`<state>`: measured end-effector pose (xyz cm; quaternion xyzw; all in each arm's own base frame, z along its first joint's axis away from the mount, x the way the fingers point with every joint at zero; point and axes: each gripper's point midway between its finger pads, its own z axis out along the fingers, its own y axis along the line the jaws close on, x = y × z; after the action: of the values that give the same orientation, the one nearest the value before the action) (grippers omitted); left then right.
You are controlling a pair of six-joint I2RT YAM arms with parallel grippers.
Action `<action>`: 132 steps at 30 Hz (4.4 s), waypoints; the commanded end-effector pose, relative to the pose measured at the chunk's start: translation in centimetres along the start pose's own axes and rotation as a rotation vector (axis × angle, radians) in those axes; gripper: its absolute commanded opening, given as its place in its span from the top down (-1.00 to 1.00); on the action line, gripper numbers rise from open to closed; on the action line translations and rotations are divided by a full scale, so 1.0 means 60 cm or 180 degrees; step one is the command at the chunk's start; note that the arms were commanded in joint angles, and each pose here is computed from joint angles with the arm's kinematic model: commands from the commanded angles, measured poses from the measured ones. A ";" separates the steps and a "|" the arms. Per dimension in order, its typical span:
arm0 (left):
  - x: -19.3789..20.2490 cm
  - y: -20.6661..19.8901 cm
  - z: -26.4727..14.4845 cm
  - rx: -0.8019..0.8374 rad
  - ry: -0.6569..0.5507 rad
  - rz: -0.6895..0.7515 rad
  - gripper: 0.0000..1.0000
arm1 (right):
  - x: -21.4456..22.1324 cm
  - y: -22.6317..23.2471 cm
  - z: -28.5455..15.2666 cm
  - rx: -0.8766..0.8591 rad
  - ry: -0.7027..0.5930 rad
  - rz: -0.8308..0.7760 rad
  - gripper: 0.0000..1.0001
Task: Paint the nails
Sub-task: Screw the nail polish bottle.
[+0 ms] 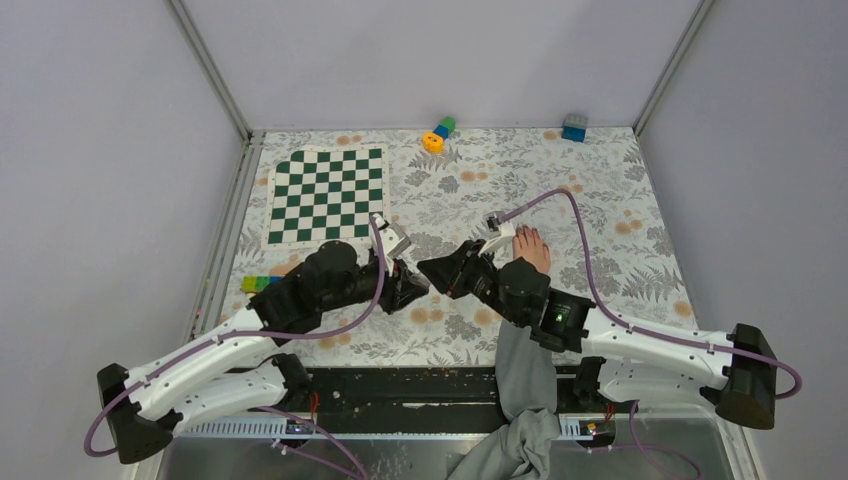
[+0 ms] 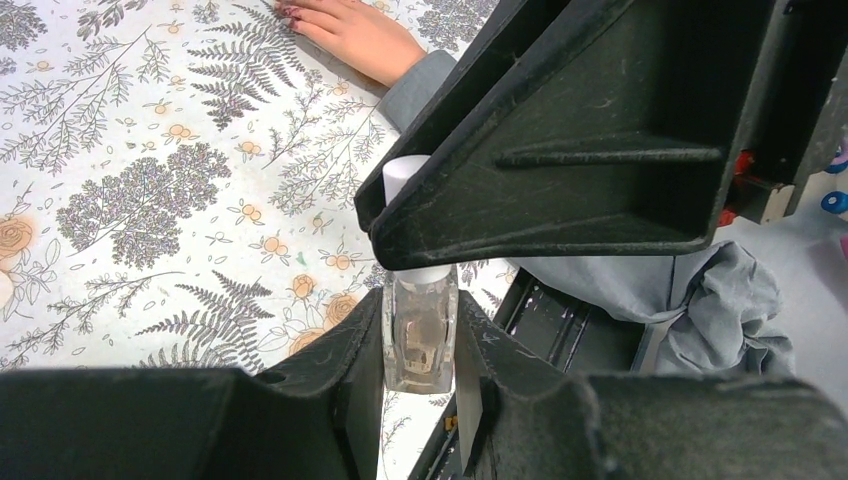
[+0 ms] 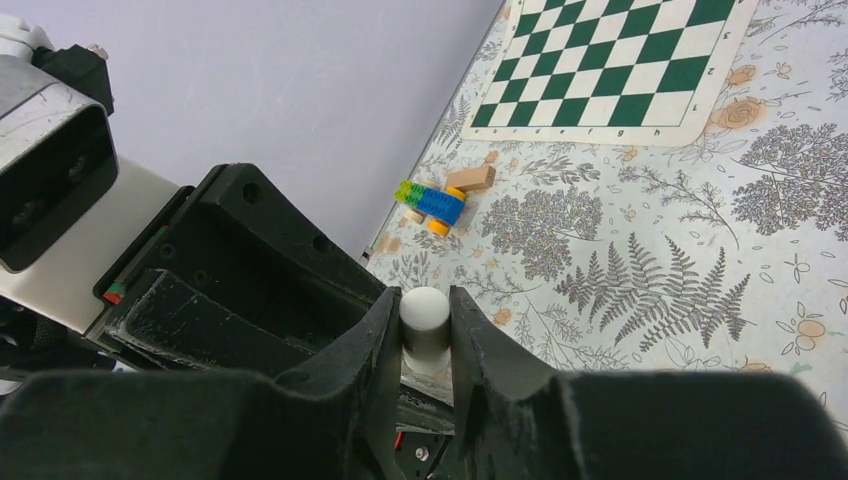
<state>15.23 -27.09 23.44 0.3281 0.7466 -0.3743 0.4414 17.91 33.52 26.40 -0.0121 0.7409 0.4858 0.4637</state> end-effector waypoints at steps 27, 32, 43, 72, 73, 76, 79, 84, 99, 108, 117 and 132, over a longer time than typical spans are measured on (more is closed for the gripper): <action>-0.097 -0.212 -0.084 0.2358 -0.0616 0.0744 1.00 | -0.033 0.152 -0.233 -0.2236 0.0094 -0.1606 -0.57; -0.090 -0.236 -0.103 0.2646 -0.0629 0.0825 1.00 | -0.031 0.170 -0.235 -0.2466 0.0030 -0.1724 -0.56; -0.087 -0.255 -0.118 0.2909 -0.0565 0.0801 1.00 | -0.031 0.216 -0.223 -0.2918 -0.0175 -0.1378 -0.45; -0.100 -0.247 -0.113 0.2714 -0.0760 0.0728 1.00 | -0.006 0.236 -0.218 -0.3199 0.0044 -0.1017 0.41; -0.103 -0.243 -0.111 0.2655 -0.0784 0.0709 1.00 | -0.005 0.236 -0.216 -0.3192 0.0050 -0.1020 0.48; -0.109 -0.234 -0.104 0.2537 -0.0823 0.0646 1.00 | -0.002 0.232 -0.211 -0.3144 0.0069 -0.1037 0.67; -0.116 -0.226 -0.101 0.2463 -0.0876 0.0584 1.00 | 0.001 0.228 -0.205 -0.3100 0.0091 -0.1031 0.85; -0.128 -0.204 -0.094 0.2199 -0.0979 0.0521 1.00 | 0.005 0.214 -0.192 -0.2959 0.0078 -0.1004 1.00; -0.139 -0.024 -0.042 0.0165 -0.1048 0.0142 1.00 | 0.004 0.113 -0.088 -0.1416 0.0190 -0.0713 1.00; -0.125 0.026 -0.033 -0.0366 -0.0860 0.0035 1.00 | 0.017 0.066 -0.035 -0.0795 0.0149 -0.0280 1.00; -0.120 0.036 -0.030 -0.0463 -0.0790 0.0010 1.00 | 0.018 0.042 -0.010 -0.0360 0.0040 -0.0149 1.00; -0.140 -0.017 -0.047 0.0066 -0.1040 0.0172 1.00 | -0.110 0.032 -0.106 -0.0100 -0.0452 -0.0960 -0.42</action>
<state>16.97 -25.98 27.78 0.2826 0.7107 -0.3815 0.5192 16.28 29.31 29.41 -0.0874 0.7147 0.4414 0.5354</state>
